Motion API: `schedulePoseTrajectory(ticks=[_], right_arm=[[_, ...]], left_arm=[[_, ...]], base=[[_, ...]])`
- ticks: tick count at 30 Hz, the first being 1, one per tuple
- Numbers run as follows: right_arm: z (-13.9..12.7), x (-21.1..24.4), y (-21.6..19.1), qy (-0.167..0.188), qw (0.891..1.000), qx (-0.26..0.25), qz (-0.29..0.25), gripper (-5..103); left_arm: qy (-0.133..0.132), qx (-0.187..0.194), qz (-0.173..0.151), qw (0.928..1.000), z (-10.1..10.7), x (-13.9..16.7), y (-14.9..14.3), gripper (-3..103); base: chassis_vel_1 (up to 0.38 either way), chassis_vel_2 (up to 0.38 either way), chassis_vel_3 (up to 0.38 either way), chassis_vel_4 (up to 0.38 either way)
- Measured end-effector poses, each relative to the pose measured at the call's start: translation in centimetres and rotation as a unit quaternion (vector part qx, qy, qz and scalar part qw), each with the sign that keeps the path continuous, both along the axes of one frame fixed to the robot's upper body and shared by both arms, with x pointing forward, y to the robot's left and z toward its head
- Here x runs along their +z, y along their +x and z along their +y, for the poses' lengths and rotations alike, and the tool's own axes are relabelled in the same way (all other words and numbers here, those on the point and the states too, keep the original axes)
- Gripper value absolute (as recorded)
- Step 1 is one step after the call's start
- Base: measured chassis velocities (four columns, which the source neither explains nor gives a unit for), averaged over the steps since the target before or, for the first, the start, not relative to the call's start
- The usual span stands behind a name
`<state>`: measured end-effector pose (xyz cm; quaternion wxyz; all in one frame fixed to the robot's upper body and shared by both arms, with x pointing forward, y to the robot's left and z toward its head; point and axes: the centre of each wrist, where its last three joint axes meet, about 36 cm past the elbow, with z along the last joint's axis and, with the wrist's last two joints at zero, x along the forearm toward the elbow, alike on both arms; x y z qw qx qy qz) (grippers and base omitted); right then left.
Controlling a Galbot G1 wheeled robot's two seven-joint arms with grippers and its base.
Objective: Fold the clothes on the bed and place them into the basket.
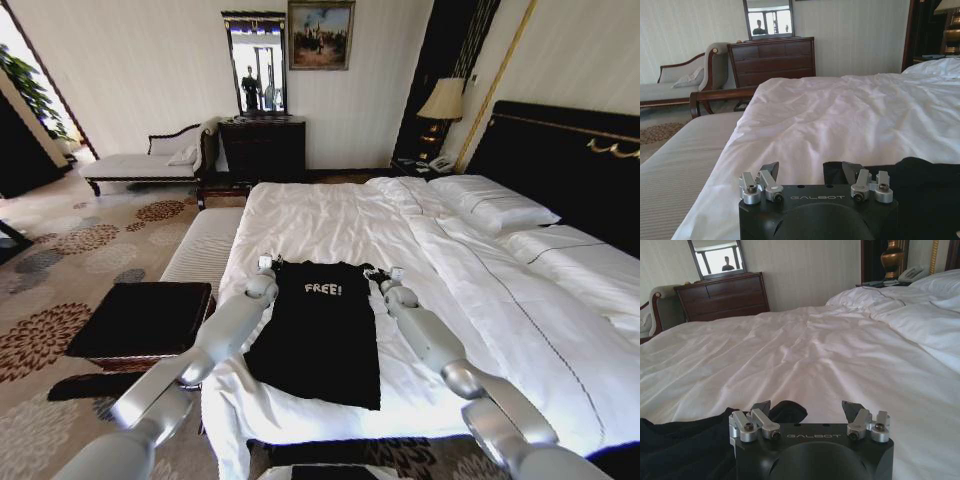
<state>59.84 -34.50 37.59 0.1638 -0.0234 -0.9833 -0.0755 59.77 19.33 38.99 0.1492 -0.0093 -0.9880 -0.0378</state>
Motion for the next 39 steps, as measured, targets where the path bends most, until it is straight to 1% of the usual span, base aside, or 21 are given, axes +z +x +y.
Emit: schedulePoseTrajectory(ticks=[1, 3, 4, 5, 6, 8, 9, 11, 14, 15, 17, 19, 22, 25, 28, 30, 33, 34, 35, 38, 39], right_arm=[[0.0, 0.0, 0.0, 0.000, 1.000, 0.000, 0.000, 80], [-1.0, 0.8, -2.2, 0.001, 1.000, 0.004, -0.010, 91], [-1.2, 1.0, -3.5, -0.001, 1.000, 0.008, -0.013, 91], [-1.3, 1.1, -4.9, 0.000, 1.000, 0.012, -0.012, 96], [-1.3, 1.1, -4.9, 0.000, 1.000, 0.012, -0.012, 96], [-1.3, 0.9, -7.9, 0.009, 1.000, 0.016, -0.001, 99], [-1.5, 0.8, -9.3, 0.013, 1.000, 0.015, 0.003, 100], [-1.6, 0.8, -9.9, 0.014, 1.000, 0.015, 0.003, 100], [-1.8, 1.1, -13.0, 0.024, 1.000, 0.012, 0.001, 100], [-1.8, 1.1, -13.0, 0.024, 1.000, 0.012, 0.001, 100], [-1.5, 1.2, -15.2, 0.029, 0.999, 0.014, -0.001, 100], [-1.4, 1.2, -15.8, 0.029, 0.999, 0.014, -0.001, 100], [-1.1, 1.4, -19.7, 0.033, 0.999, 0.017, 0.001, 100], [-1.0, 1.7, -21.0, 0.040, 0.999, 0.015, 0.003, 100], [-0.9, 2.7, -24.1, 0.073, 0.997, 0.006, 0.013, 100], [-0.8, 3.0, -24.8, 0.083, 0.996, 0.004, 0.016, 100], [-0.5, 3.4, -28.1, 0.129, 0.991, -0.002, 0.040, 100], [-0.5, 3.4, -28.1, 0.129, 0.991, -0.002, 0.040, 100], [-0.5, 3.4, -28.5, 0.139, 0.989, -0.002, 0.045, 100], [0.2, 3.2, -31.0, 0.194, 0.978, 0.001, 0.075, 100], [0.2, 3.2, -31.0, 0.194, 0.978, 0.001, 0.075, 100]], left_arm=[[0.000, 0.000, 0.000, 1.0000, 0.0, 0.0, 0.0, 70], [-0.011, -0.007, -0.006, 0.9999, 1.0, 0.1, -2.8, 81], [-0.014, -0.011, -0.009, 0.9998, 1.4, 0.1, -4.3, 86], [-0.016, -0.014, -0.010, 0.9997, 1.9, 0.0, -5.7, 92], [-0.016, -0.014, -0.010, 0.9997, 1.9, 0.0, -5.7, 92], [-0.020, -0.013, -0.012, 0.9996, 3.2, -0.2, -8.6, 98], [-0.017, -0.012, -0.011, 0.9997, 4.0, -0.5, -10.0, 99], [-0.014, -0.013, -0.010, 0.9998, 4.4, -0.7, -10.6, 99], [-0.002, -0.011, -0.007, 0.9999, 6.2, -1.5, -14.1, 100], [-0.002, -0.011, -0.007, 0.9999, 6.2, -1.5, -14.1, 100], [-0.008, -0.020, -0.012, 0.9997, 6.7, -0.9, -16.3, 100], [-0.009, -0.024, -0.013, 0.9996, 6.8, -0.8, -16.9, 100], [-0.011, -0.049, -0.018, 0.9986, 6.9, -0.1, -19.9, 100], [-0.013, -0.053, -0.018, 0.9983, 6.8, 0.0, -20.7, 100], [-0.022, -0.054, -0.014, 0.9982, 6.8, 0.0, -22.8, 100], [-0.024, -0.054, -0.012, 0.9982, 6.8, -0.1, -23.4, 100], [-0.034, -0.044, 0.001, 0.9985, 7.3, -0.3, -25.9, 100], [-0.034, -0.044, 0.001, 0.9985, 7.3, -0.3, -25.9, 100], [-0.035, -0.041, 0.003, 0.9985, 7.4, -0.3, -26.3, 100], [-0.044, -0.031, 0.008, 0.9985, 7.4, 0.0, -28.0, 100], [-0.044, -0.031, 0.008, 0.9985, 7.4, 0.0, -28.0, 100]], base=[[0.000, 0.000, 0.000, 0.000], [0.000, 0.000, 0.000, 0.000], [0.000, 0.000, 0.000, 0.000], [0.000, 0.000, 0.000, 0.000], [0.000, 0.000, 0.000, 0.000], [0.000, 0.000, 0.000, 0.000], [0.000, 0.000, 0.000, 0.000], [0.000, 0.000, 0.000, 0.000], [0.000, 0.000, 0.000, 0.000], [0.000, 0.000, 0.000, 0.000], [0.000, 0.000, 0.000, 0.000], [0.000, 0.000, 0.000, 0.000], [0.000, 0.000, 0.000, 0.000], [0.000, 0.000, 0.000, 0.000], [0.000, 0.000, 0.000, 0.000], [0.000, 0.000, 0.000, 0.000], [0.000, 0.000, 0.000, 0.000], [0.000, 0.000, 0.000, 0.000], [0.000, 0.000, 0.000, 0.000], [0.000, 0.000, 0.000, 0.000], [0.000, 0.000, 0.000, 0.000]])
